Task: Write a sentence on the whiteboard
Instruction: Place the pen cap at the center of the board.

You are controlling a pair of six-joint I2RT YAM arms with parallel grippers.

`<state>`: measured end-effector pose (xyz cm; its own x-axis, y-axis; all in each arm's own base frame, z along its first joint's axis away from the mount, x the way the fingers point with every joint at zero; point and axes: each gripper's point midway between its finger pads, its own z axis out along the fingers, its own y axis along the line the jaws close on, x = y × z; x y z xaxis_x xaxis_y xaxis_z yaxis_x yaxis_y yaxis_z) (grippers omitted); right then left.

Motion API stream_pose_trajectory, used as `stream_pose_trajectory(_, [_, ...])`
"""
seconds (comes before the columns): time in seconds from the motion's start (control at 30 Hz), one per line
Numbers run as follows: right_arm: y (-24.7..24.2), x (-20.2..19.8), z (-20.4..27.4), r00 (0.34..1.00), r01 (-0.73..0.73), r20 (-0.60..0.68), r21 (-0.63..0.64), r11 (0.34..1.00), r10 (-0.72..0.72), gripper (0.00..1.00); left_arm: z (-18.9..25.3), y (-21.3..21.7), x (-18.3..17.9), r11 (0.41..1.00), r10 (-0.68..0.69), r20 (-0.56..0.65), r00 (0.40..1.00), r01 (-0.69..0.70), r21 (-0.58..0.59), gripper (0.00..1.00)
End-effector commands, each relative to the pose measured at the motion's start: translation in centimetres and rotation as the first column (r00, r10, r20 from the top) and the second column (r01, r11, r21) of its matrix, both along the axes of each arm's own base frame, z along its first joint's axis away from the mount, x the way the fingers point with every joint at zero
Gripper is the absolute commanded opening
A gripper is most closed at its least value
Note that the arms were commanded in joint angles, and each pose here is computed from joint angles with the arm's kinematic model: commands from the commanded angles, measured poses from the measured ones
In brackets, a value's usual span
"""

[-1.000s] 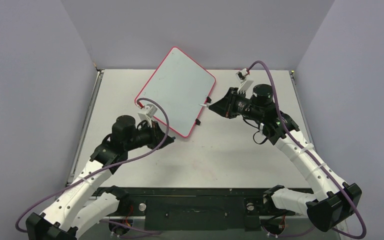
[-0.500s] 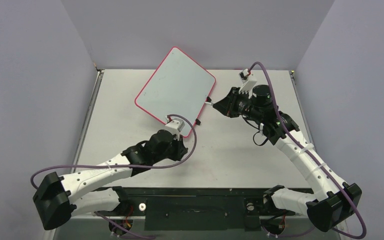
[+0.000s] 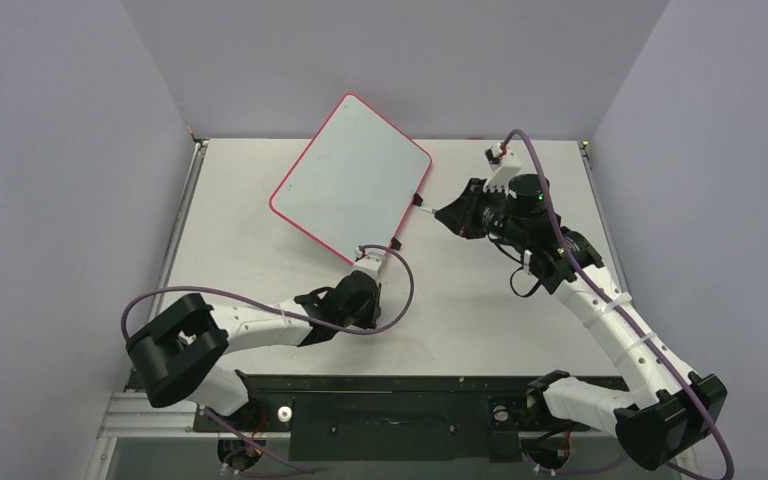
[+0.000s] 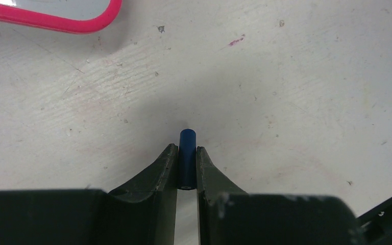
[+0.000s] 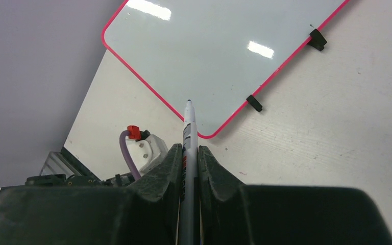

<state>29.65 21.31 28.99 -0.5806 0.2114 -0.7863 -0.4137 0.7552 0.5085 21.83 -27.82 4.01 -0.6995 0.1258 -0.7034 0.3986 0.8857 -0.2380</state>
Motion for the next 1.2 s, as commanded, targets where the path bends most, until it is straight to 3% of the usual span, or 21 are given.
stream_pose_trajectory(0.0, [-1.0,0.2,0.9,0.998,0.029,0.049,-0.009,1.000,-0.029,0.00,1.5,-2.1,1.7,0.998,0.010,0.065,0.998,-0.006,-0.058,0.03])
stream_pose_trajectory(0.23, [-1.2,0.4,0.5,0.999,0.031,0.044,-0.020,0.999,-0.030,0.00,-0.7,-1.7,1.6,1.000,0.014,0.034,0.999,-0.014,0.000,0.07])
stream_pose_trajectory(0.7, [-1.5,0.6,0.3,0.999,0.032,0.037,-0.033,0.999,-0.031,0.00,-1.0,-1.4,1.7,1.000,0.009,0.046,0.999,-0.010,0.020,0.28])
stream_pose_trajectory(0.9, [-1.7,0.6,0.3,0.999,0.038,0.040,-0.040,0.999,-0.036,0.00,1.9,-1.6,1.9,1.000,-0.011,0.070,0.998,0.010,0.011,0.42])
stream_pose_trajectory(1.17, [-2.0,0.9,0.5,0.998,0.051,0.045,-0.043,0.998,-0.049,0.00,9.8,-0.2,3.7,0.999,0.023,0.142,0.990,-0.019,-0.027,0.49])
